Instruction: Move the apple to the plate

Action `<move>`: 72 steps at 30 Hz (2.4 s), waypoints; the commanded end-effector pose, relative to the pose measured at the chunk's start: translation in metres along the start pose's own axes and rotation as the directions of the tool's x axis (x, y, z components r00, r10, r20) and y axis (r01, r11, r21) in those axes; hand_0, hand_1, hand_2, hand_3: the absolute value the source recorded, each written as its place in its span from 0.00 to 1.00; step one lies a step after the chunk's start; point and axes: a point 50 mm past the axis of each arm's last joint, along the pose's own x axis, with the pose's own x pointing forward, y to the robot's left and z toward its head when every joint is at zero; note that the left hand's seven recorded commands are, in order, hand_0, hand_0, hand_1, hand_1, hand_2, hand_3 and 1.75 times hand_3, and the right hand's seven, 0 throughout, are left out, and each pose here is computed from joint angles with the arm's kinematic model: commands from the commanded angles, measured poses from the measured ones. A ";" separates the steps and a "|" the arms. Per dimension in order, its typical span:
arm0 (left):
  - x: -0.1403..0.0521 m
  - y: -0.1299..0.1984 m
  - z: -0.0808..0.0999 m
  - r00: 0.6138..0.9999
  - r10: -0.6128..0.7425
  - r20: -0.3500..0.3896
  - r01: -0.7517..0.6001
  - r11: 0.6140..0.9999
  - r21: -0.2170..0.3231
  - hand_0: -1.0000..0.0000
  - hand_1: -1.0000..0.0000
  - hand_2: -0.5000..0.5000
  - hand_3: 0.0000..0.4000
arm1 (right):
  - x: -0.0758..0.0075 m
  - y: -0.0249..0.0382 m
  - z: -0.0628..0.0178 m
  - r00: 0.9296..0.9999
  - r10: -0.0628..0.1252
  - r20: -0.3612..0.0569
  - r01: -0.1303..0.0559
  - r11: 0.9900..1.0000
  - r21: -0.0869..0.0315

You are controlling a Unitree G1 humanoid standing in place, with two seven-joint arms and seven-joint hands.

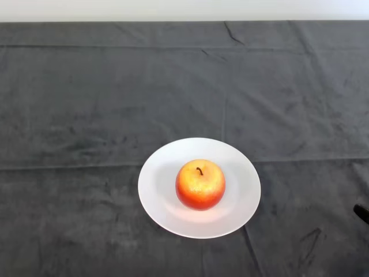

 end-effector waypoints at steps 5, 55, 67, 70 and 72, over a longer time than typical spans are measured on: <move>0.019 -0.002 0.025 0.996 -0.014 0.085 0.014 1.000 -0.006 1.00 1.00 0.50 0.00 | -0.0008 0.0015 -0.0131 0.997 -0.010 -0.078 0.011 1.000 0.002; 0.017 -0.007 0.023 0.996 -0.049 0.075 0.049 0.999 -0.010 1.00 1.00 0.50 0.00 | -0.0008 0.0015 -0.0131 0.997 -0.010 -0.078 0.011 1.000 0.002; 0.017 -0.007 0.023 0.996 -0.051 0.073 0.052 0.999 -0.010 1.00 1.00 0.50 0.00 | -0.0008 0.0015 -0.0131 0.997 -0.010 -0.078 0.011 1.000 0.002; 0.017 -0.007 0.023 0.996 -0.052 0.073 0.053 0.999 -0.010 1.00 1.00 0.50 0.00 | -0.0008 0.0015 -0.0131 0.997 -0.010 -0.078 0.011 1.000 0.002; 0.017 -0.007 0.023 0.996 -0.052 0.073 0.053 0.999 -0.010 1.00 1.00 0.50 0.00 | -0.0008 0.0015 -0.0131 0.997 -0.010 -0.078 0.011 1.000 0.002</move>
